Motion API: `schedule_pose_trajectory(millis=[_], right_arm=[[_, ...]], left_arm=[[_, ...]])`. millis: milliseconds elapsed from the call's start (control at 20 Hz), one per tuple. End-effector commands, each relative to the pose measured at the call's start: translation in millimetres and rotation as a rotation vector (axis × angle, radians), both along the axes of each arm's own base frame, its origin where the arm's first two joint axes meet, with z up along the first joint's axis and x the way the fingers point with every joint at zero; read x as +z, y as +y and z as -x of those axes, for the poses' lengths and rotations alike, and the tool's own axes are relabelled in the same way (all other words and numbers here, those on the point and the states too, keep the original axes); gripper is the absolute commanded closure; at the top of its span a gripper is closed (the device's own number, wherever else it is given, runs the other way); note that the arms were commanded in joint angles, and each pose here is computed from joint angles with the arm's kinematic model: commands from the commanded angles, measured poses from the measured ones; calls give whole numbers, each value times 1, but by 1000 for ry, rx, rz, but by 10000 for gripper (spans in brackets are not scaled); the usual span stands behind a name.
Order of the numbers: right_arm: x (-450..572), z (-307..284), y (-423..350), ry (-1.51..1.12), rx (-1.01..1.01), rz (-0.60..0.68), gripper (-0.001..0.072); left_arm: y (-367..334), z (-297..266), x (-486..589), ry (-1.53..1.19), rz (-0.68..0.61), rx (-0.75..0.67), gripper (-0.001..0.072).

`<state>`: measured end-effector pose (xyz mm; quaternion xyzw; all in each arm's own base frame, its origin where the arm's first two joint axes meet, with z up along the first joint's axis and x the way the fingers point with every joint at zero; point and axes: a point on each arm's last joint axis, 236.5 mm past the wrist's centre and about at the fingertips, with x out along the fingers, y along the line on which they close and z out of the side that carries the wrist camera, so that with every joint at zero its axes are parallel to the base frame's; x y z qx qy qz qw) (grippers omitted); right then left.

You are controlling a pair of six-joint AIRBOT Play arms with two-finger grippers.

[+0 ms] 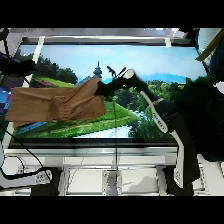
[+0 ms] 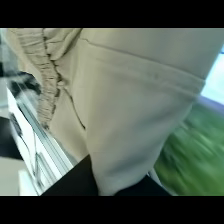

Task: Fold the clothes and pants, and hang the long-sleeved shirts on hangers.

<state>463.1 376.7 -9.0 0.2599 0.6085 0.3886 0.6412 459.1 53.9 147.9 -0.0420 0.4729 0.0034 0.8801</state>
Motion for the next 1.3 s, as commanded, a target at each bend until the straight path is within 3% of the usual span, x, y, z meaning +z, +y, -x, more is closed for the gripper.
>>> schedule_pose_trajectory(millis=[0,250,500,650,950,1250], right_arm=[[31,4,-80,18,11,163,680],[75,4,-167,-4,-47,264,680],[95,-3,-196,-19,-104,234,679],[102,-7,-184,-36,-115,191,679],[149,-28,-126,-101,-185,-51,680],[173,-14,-65,-194,-138,-108,680]], left_arm=[[-19,15,-9,76,10,-46,699],[-107,36,-62,214,13,-245,699],[-199,79,-167,298,-4,-442,700],[-268,77,-180,178,89,-510,700],[-339,81,-230,189,192,-537,699],[-317,71,-238,218,189,-488,699]])
